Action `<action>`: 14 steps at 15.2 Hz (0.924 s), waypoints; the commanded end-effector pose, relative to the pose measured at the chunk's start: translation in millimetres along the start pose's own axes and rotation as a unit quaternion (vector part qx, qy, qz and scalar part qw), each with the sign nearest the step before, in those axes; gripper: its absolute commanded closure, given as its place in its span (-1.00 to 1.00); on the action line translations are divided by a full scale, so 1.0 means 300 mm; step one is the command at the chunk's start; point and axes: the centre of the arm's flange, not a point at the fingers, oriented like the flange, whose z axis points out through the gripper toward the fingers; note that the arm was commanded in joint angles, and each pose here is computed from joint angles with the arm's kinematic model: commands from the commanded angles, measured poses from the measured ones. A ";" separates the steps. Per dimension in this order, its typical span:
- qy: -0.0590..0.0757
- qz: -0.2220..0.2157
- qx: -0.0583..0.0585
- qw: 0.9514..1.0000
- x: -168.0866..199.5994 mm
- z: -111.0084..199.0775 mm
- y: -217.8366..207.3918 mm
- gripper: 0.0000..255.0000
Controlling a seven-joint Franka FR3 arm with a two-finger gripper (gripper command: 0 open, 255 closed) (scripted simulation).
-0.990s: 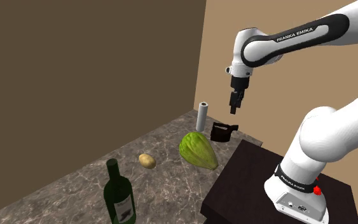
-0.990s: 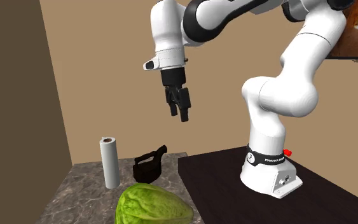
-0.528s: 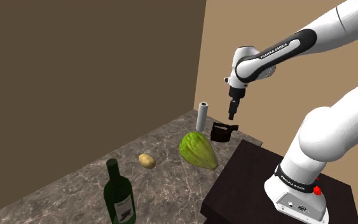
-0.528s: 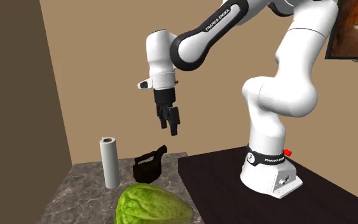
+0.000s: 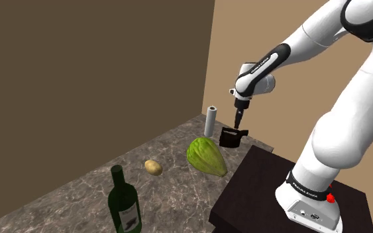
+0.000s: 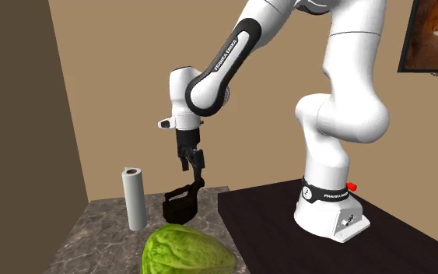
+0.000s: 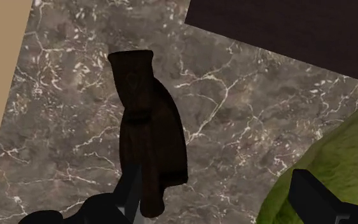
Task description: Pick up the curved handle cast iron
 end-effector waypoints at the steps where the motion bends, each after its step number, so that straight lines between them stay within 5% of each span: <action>1: 0.005 -0.014 -0.005 1.000 0.013 0.066 0.056 -1.00; 5: 0.015 -0.038 -0.011 0.999 0.049 0.168 0.162 -1.00; 14: 0.015 -0.038 -0.011 0.999 0.052 0.302 0.168 -1.00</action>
